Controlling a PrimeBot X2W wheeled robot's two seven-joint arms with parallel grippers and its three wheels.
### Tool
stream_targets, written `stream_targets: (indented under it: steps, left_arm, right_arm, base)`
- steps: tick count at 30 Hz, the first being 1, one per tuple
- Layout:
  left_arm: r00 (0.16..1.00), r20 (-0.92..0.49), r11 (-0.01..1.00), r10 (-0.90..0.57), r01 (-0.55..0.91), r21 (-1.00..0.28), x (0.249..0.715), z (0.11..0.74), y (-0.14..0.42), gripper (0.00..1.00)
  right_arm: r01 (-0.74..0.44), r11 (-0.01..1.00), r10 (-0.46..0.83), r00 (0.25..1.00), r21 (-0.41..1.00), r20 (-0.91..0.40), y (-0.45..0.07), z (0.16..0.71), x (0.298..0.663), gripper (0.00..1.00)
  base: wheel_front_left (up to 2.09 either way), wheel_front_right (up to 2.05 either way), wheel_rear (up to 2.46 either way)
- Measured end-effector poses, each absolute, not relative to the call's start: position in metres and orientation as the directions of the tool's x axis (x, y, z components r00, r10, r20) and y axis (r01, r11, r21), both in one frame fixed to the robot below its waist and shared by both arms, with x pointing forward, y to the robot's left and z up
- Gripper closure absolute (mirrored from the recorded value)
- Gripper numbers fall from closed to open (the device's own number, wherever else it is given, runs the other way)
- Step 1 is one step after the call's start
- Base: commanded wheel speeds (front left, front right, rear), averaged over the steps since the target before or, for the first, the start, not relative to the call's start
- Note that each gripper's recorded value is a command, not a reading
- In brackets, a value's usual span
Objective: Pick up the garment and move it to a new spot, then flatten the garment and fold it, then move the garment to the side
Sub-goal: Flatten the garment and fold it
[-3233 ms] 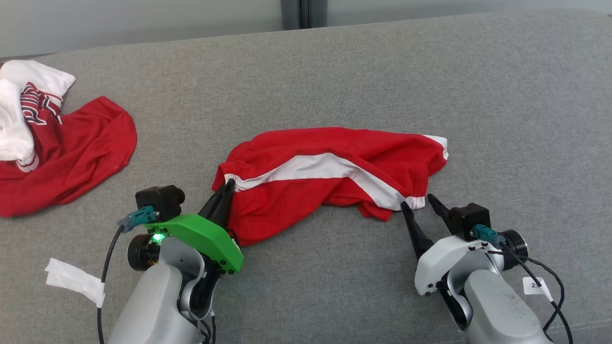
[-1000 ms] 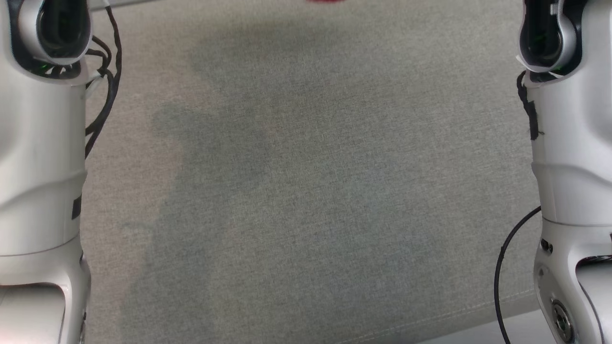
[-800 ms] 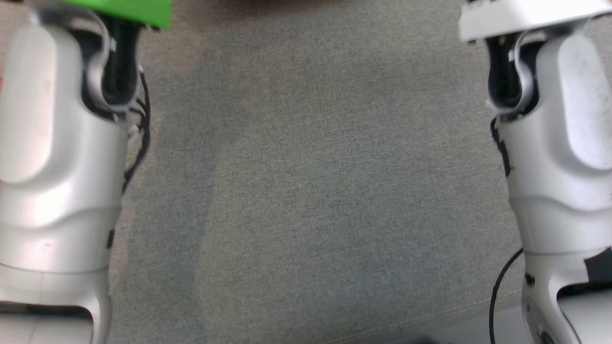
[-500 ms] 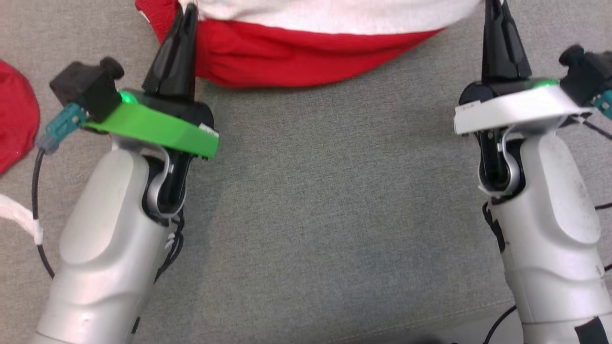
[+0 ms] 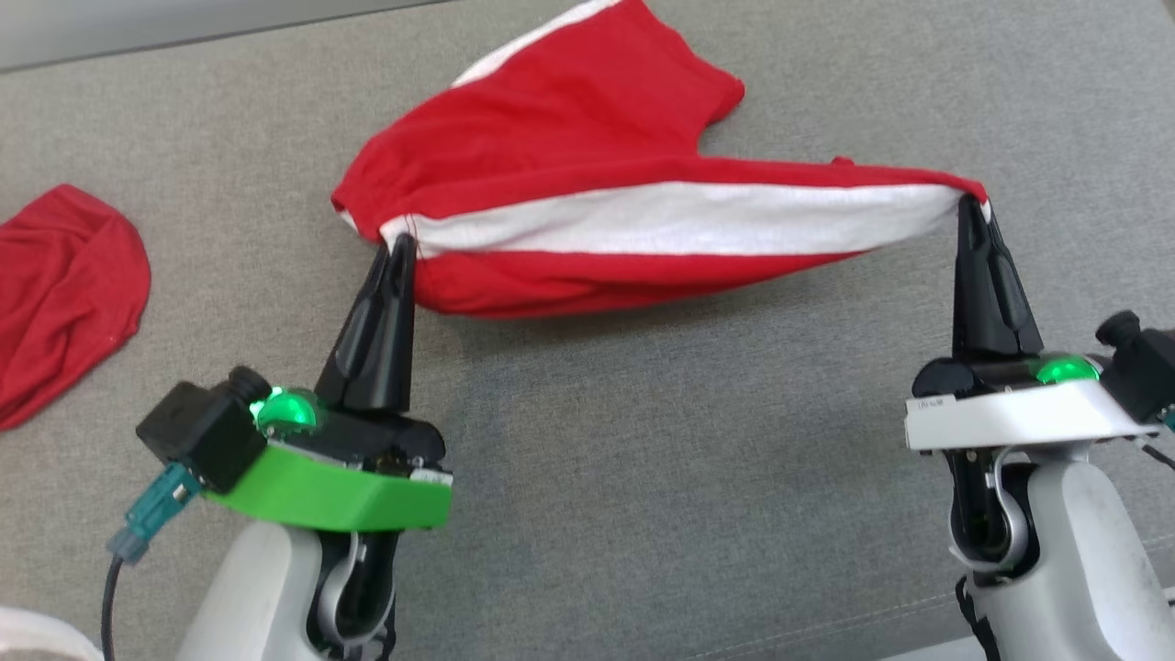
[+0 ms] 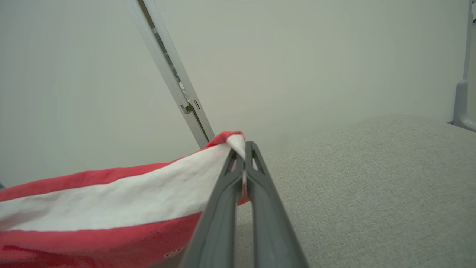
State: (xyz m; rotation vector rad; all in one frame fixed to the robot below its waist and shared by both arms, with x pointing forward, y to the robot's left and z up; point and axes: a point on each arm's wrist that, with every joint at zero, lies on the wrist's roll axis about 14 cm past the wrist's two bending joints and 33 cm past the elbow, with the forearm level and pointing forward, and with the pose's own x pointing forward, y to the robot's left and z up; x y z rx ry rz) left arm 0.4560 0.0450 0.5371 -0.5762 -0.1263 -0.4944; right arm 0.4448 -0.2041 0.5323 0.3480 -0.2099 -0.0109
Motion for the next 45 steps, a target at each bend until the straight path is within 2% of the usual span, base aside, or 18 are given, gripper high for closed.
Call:
stream_targets:
  steps: [11, 16, 22, 27, 35, 45]
  left_arm:
    - [0.859, 0.257, 0.697, -0.442, 0.509, -0.505, 0.377, 0.555, 0.038, 1.00]
    - [0.874, 0.167, 0.710, -0.456, 0.471, -0.524, 0.368, 0.534, 0.038, 1.00]
    - [0.910, 0.068, 0.722, -0.410, 0.369, -0.585, 0.379, 0.503, 0.042, 1.00]
    - [0.955, -0.011, 0.730, -0.297, 0.219, -0.648, 0.406, 0.478, 0.060, 1.00]
    - [0.972, -0.138, 0.752, -0.192, 0.055, -0.657, 0.437, 0.442, 0.081, 1.00]
    - [0.968, -0.216, 0.739, -0.128, -0.052, -0.672, 0.453, 0.424, 0.096, 1.00]
  right_arm:
    - [0.024, 0.956, -0.106, 0.958, 0.292, 0.267, -0.223, 0.562, 0.367, 1.00]
    - [0.065, 0.961, -0.119, 0.974, 0.270, 0.192, -0.228, 0.538, 0.363, 1.00]
    - [0.009, 0.972, -0.047, 0.987, 0.237, 0.155, -0.211, 0.524, 0.403, 1.00]
    - [-0.071, 0.982, 0.053, 0.993, 0.176, 0.107, -0.194, 0.514, 0.456, 1.00]
    - [-0.201, 0.975, 0.203, 0.979, 0.099, -0.017, -0.151, 0.487, 0.530, 1.00]
    - [-0.294, 0.955, 0.297, 0.938, 0.045, -0.176, -0.114, 0.440, 0.579, 1.00]
  base:
    - [0.00, 0.00, 0.00]
    - [0.00, 0.00, 0.00]
    - [0.00, 0.00, 0.00]
    - [0.00, 0.00, 0.00]
    - [0.00, 0.00, 0.00]
    - [0.00, 0.00, 0.00]
